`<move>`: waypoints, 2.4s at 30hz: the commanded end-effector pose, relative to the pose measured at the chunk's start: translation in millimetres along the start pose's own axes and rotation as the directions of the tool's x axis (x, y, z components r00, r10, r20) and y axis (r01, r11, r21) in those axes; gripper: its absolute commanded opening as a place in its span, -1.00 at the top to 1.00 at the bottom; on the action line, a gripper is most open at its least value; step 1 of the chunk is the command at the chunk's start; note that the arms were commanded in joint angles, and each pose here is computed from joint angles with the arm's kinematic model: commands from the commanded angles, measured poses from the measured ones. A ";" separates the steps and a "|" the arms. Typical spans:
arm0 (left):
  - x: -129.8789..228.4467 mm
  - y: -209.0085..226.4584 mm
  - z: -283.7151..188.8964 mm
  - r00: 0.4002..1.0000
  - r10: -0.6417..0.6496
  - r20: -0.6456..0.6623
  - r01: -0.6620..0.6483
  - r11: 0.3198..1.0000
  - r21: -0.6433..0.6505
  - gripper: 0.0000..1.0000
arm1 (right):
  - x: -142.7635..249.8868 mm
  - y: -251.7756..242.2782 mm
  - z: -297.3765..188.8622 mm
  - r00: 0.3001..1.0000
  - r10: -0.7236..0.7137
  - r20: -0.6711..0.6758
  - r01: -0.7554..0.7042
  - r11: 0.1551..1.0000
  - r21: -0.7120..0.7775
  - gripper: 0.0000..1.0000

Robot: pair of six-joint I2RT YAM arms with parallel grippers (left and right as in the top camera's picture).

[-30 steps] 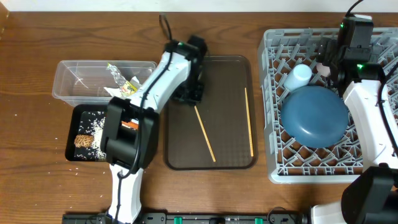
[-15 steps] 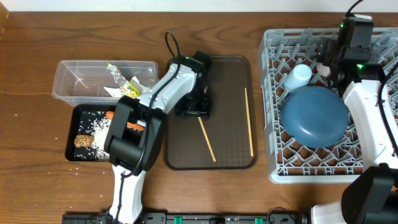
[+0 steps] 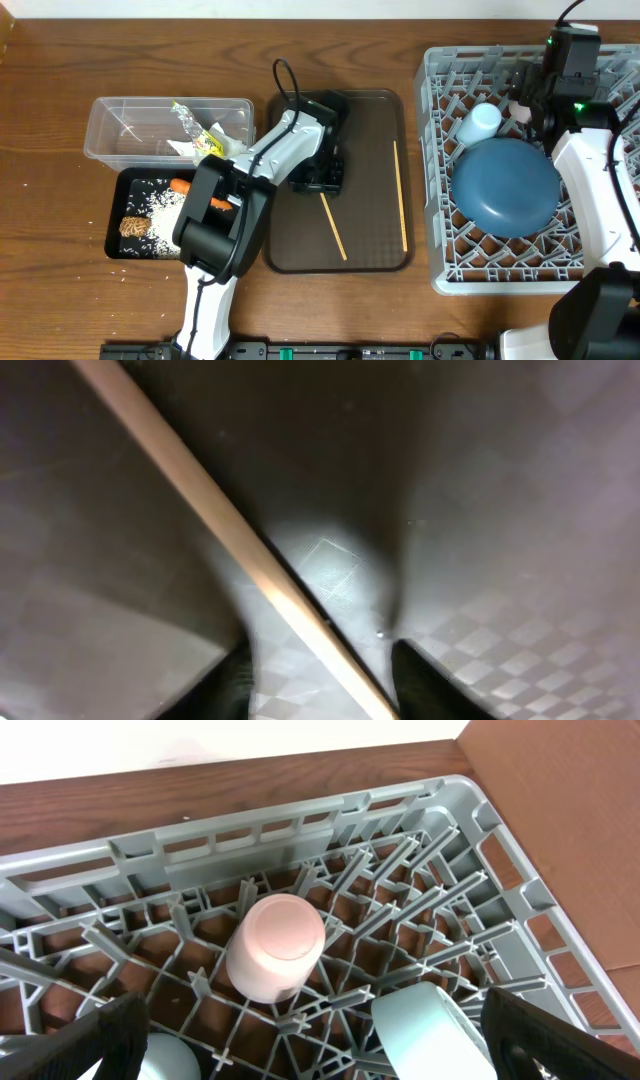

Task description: Sort waste into correct bins and load items into the dishwasher rack

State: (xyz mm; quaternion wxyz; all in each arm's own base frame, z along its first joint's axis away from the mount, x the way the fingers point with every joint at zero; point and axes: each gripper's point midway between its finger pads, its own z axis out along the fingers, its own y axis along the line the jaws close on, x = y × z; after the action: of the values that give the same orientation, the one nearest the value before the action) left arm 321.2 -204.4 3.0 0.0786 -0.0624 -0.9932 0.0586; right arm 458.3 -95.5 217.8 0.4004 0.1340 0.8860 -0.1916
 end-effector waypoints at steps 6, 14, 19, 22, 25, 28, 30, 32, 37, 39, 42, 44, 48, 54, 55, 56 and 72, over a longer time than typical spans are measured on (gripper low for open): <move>11.5 10.8 21.1 0.998 -0.020 -0.062 0.018 0.999 -0.035 0.49 | -2.5 -3.9 -2.0 1.000 0.024 0.007 -0.024 1.000 0.014 -0.98; 10.7 10.9 21.7 0.998 -0.018 -0.063 0.016 0.999 -0.035 0.88 | -2.4 -3.9 -2.0 1.000 0.024 0.007 -0.024 1.000 0.014 -0.99; 1.2 14.2 9.9 0.999 -0.017 -0.030 0.016 0.999 -0.051 0.87 | -2.5 -3.9 -2.0 1.000 0.024 0.007 -0.024 1.000 0.014 -0.99; -11.0 14.5 -5.5 1.000 -0.020 0.013 0.021 0.998 -0.053 0.88 | -2.5 -3.9 -2.0 1.000 0.024 0.007 -0.024 1.000 0.014 -0.99; -33.8 7.8 -29.6 0.995 -0.020 0.095 0.022 1.000 -0.021 0.88 | -2.5 -3.9 -2.0 1.000 0.024 0.007 -0.024 1.000 0.014 -0.98; -65.6 -4.6 -63.0 0.976 -0.014 0.217 0.009 1.000 0.023 0.88 | -2.5 -3.9 -2.0 1.000 0.024 0.007 -0.024 1.000 0.014 -0.99; -86.2 -15.1 -85.0 0.953 -0.019 0.303 0.002 0.998 0.057 0.88 | -2.4 -3.9 -2.0 1.000 0.024 0.007 -0.024 1.000 0.014 -0.98; -105.3 -28.9 -108.0 0.922 -0.024 0.387 -0.017 0.994 0.104 0.88 | -2.5 -3.9 -2.0 1.000 0.024 0.007 -0.024 1.000 0.014 -0.98; -132.5 -78.3 -147.3 0.860 -0.050 0.507 -0.119 0.948 0.295 0.88 | -2.5 -3.9 -2.0 1.000 0.024 0.007 -0.024 1.000 0.014 -0.99; -138.1 -99.6 -159.6 0.847 -0.080 0.525 -0.155 0.909 0.388 0.88 | -2.5 -3.9 -2.0 1.000 0.024 0.007 -0.024 1.000 0.014 -0.99; -139.8 -121.4 -172.2 0.834 -0.075 0.546 -0.222 0.861 0.458 0.88 | -2.5 -3.9 -2.0 1.000 0.024 0.007 -0.024 1.000 0.014 -0.98; -136.3 -136.9 -179.2 0.831 -0.053 0.554 -0.278 0.823 0.495 0.88 | -2.5 -3.9 -2.0 1.000 0.024 0.007 -0.024 1.000 0.014 -0.98; -124.7 -162.1 -183.6 0.831 -0.009 0.556 -0.345 0.776 0.528 0.88 | -2.4 -3.9 -2.0 1.000 0.024 0.007 -0.024 1.000 0.014 -0.98; -118.4 -185.8 -191.6 0.806 0.022 0.592 -0.405 0.750 0.523 0.88 | -2.4 -3.9 -2.0 1.000 0.024 0.007 -0.024 1.000 0.014 -0.98; -117.8 -189.0 -193.9 0.799 0.029 0.600 -0.420 0.742 0.523 0.88 | -2.5 -3.9 -2.0 1.000 0.024 0.007 -0.024 1.000 0.014 -0.99; -118.1 -191.0 -196.0 0.795 0.030 0.607 -0.429 0.735 0.526 0.88 | -2.4 -3.9 -2.0 1.000 0.024 0.007 -0.024 1.000 0.014 -0.99; -95.0 -235.1 -196.8 0.791 0.063 0.609 -0.482 0.678 0.556 0.88 | -2.5 -3.9 -2.0 1.000 0.024 0.007 -0.024 1.000 0.014 -0.98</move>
State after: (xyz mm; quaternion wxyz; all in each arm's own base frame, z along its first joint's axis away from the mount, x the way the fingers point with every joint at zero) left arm 429.7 -413.5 201.6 -0.1991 -0.1457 -0.8650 0.4368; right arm 458.3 -95.5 217.9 0.4006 0.1341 0.8859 -0.1916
